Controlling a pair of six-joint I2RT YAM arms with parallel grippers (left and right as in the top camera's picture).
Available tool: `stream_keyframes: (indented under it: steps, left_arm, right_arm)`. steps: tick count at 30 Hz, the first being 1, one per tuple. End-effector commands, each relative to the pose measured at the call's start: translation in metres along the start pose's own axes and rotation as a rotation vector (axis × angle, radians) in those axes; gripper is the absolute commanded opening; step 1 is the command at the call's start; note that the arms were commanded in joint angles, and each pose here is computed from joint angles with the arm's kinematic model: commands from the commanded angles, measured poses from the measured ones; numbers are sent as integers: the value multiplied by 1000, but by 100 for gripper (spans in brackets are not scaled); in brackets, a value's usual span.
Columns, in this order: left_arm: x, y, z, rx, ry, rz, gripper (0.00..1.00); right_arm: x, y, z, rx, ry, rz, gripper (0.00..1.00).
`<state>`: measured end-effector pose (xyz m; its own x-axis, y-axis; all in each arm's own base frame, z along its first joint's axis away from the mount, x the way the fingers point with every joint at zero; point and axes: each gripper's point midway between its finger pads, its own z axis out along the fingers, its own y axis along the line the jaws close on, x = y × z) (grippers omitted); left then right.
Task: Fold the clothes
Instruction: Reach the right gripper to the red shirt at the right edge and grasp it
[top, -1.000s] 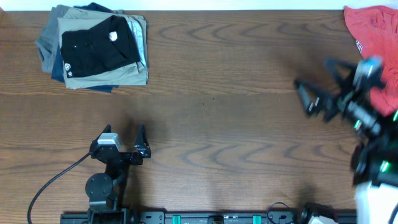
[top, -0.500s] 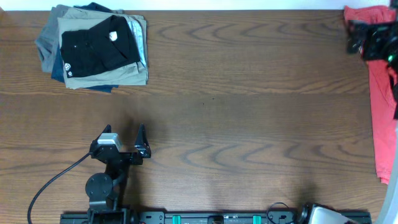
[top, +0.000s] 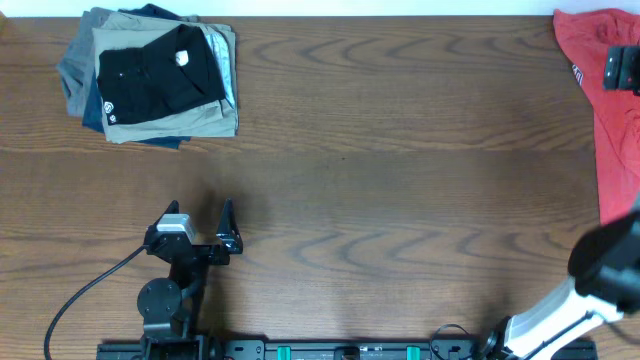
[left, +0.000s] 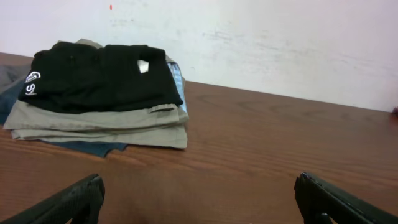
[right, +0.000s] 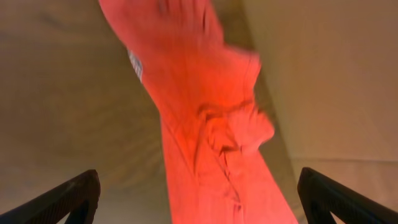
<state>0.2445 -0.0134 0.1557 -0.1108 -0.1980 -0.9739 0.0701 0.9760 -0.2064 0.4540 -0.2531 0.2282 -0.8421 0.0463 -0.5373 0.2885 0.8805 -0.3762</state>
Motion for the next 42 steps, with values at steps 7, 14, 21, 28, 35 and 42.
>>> stream_keyframes:
  steps: [7,14,21,28,35,42]
  left_arm:
    - [16,2,1,-3,49,-1,98]
    - [16,2,1,-3,49,-1,98]
    - [16,2,1,-3,49,-1,98]
    - [16,2,1,-3,49,-1,98]
    - [16,2,1,-3,49,-1,98]
    - [16,2,1,-3,49,-1,98]
  right_arm:
    - [43,-31,66,24,207,54,99]
    - [93,-34,111,-129,315,178,99]
    - [107,-4,138,-371,303,271,99]
    - [119,14,165,-405,329,270,99]
    - [130,15,187,-371,345,261,99]
    - [138,15,196,-351,365,258,99]
